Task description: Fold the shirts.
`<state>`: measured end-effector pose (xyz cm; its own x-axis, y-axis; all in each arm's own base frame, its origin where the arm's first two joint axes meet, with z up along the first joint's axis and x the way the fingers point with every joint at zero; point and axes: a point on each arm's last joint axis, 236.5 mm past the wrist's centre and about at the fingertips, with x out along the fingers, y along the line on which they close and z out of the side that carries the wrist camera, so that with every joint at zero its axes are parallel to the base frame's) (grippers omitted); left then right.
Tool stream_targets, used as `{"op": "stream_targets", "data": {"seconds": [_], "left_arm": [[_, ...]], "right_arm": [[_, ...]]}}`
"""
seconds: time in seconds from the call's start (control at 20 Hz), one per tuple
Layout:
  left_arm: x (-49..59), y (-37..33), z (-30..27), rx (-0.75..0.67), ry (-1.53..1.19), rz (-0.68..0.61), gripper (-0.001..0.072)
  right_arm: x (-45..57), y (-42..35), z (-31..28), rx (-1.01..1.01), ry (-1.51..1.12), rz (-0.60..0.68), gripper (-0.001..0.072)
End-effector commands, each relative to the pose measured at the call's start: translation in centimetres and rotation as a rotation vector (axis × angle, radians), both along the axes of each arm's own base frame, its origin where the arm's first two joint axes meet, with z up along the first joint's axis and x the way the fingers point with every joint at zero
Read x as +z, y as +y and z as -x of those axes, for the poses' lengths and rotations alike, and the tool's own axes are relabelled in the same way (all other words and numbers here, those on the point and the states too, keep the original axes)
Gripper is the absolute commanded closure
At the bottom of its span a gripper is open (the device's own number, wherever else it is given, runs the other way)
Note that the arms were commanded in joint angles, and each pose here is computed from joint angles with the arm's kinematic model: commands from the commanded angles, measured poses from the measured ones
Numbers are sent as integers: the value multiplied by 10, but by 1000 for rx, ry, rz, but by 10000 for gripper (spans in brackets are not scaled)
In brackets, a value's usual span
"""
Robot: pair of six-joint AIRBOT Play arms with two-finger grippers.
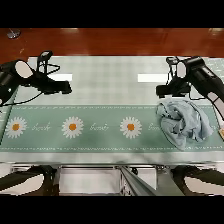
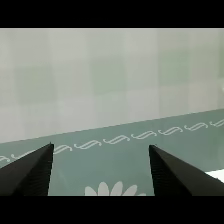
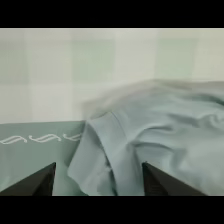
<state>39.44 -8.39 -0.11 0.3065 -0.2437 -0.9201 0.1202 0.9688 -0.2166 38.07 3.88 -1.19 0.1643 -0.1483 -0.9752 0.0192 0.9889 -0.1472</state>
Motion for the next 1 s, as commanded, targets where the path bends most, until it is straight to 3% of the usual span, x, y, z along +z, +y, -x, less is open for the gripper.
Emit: {"op": "stream_targets", "data": {"seconds": [0.0,0.15,0.35,0.7,0.75,0.85,0.95], "left_arm": [[6,-3,27,-65,71,-4,0],[27,-2,60,-82,12,2,0],[18,0,106,32,-94,61,0],[-20,-6,107,107,-80,121,2],[-22,-10,103,120,-78,145,2],[-24,-12,101,129,-70,160,2],[-25,-13,106,105,-57,153,2]], "right_arm": [[49,-53,18,48,-29,194,94],[74,-88,65,-92,-120,119,94],[13,-95,114,-244,-191,-49,94],[-90,-88,123,-392,-5,-172,97],[-99,-82,125,-389,29,-195,169],[-91,-70,111,-315,16,-247,674],[-44,-66,75,-239,-102,-278,678]]}}
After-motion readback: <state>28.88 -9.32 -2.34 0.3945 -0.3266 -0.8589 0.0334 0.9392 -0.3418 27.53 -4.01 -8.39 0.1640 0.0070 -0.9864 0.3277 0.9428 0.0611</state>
